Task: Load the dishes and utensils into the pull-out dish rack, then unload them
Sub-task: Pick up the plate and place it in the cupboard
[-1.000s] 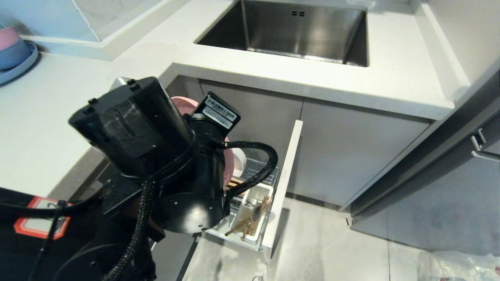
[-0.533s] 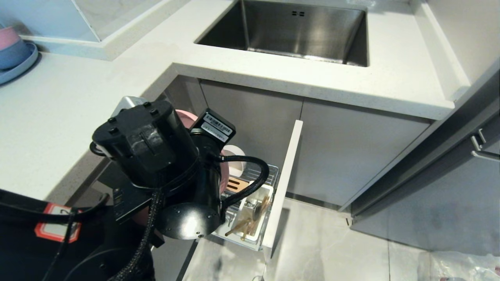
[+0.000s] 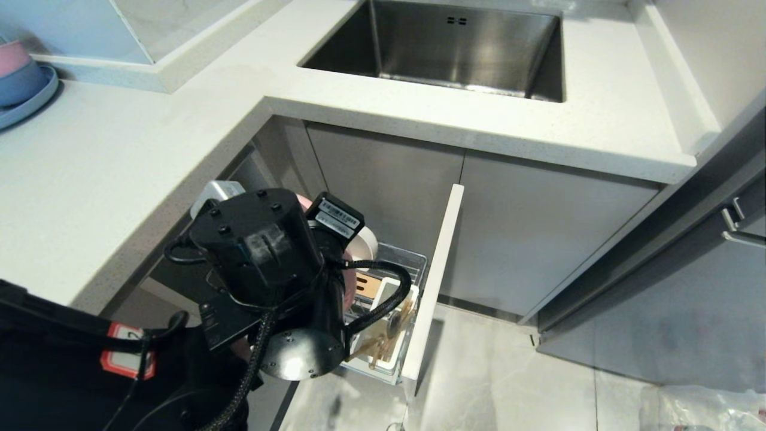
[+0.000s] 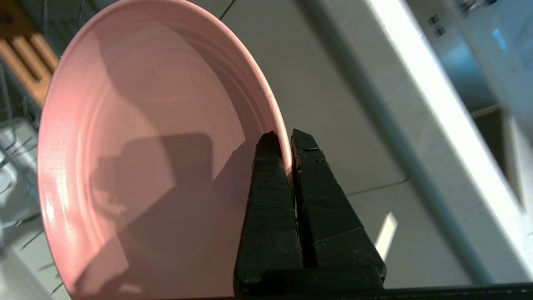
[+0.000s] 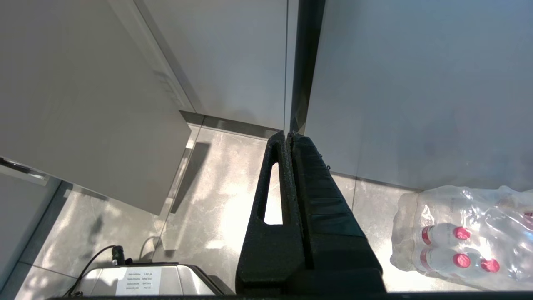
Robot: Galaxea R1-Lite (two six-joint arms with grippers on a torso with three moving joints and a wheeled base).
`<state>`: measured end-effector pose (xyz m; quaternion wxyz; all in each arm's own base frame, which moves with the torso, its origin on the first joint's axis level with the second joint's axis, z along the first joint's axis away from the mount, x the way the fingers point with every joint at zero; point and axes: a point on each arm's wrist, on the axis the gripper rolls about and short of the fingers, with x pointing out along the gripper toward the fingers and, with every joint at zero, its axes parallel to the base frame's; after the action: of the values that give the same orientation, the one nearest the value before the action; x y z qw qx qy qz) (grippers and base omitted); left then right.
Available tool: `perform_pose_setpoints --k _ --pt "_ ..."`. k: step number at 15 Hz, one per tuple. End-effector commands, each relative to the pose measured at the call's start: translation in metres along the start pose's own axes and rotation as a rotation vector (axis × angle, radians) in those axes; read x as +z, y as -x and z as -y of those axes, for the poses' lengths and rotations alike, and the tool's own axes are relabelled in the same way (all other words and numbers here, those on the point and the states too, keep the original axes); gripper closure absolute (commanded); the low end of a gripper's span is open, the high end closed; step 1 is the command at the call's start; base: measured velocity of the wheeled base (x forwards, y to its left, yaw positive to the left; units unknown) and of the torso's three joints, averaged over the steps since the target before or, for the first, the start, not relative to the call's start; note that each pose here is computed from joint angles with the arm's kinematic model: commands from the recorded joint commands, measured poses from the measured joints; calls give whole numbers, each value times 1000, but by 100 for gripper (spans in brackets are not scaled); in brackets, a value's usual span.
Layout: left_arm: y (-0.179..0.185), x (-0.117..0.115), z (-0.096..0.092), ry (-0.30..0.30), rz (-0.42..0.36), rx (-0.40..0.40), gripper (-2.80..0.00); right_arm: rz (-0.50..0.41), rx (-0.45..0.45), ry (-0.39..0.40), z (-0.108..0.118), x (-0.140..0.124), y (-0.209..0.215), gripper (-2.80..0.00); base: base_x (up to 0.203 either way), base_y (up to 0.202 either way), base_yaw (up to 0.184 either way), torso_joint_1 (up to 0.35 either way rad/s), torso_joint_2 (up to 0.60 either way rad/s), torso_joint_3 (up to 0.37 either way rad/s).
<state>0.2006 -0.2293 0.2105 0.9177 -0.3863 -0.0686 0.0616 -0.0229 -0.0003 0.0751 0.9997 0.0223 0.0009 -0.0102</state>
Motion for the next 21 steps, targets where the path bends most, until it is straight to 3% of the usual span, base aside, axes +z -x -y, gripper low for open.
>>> perform_pose_setpoints --k 1,3,6,11,15,21 --pt "2 -7 -9 -6 -11 16 0 -2 -1 -1 0 0 0 0 0 0 0 0 0 0" --pt "1 -8 -11 10 -11 20 0 -2 -1 0 0 0 0 0 0 0 0 0 0 0" --pt "0 -13 -14 -36 -34 13 0 -2 -1 0 0 0 0 0 0 0 0 0 0 0" --pt "-9 -17 -19 -50 -28 25 0 -2 0 -1 0 0 0 0 0 0 0 0 0 0" --pt "-19 -19 -25 54 24 12 0 -2 -1 0 0 0 0 0 0 0 0 0 0 0" --pt "-19 -28 -33 114 29 -39 0 -2 -1 0 0 0 0 0 0 0 0 0 0 0"
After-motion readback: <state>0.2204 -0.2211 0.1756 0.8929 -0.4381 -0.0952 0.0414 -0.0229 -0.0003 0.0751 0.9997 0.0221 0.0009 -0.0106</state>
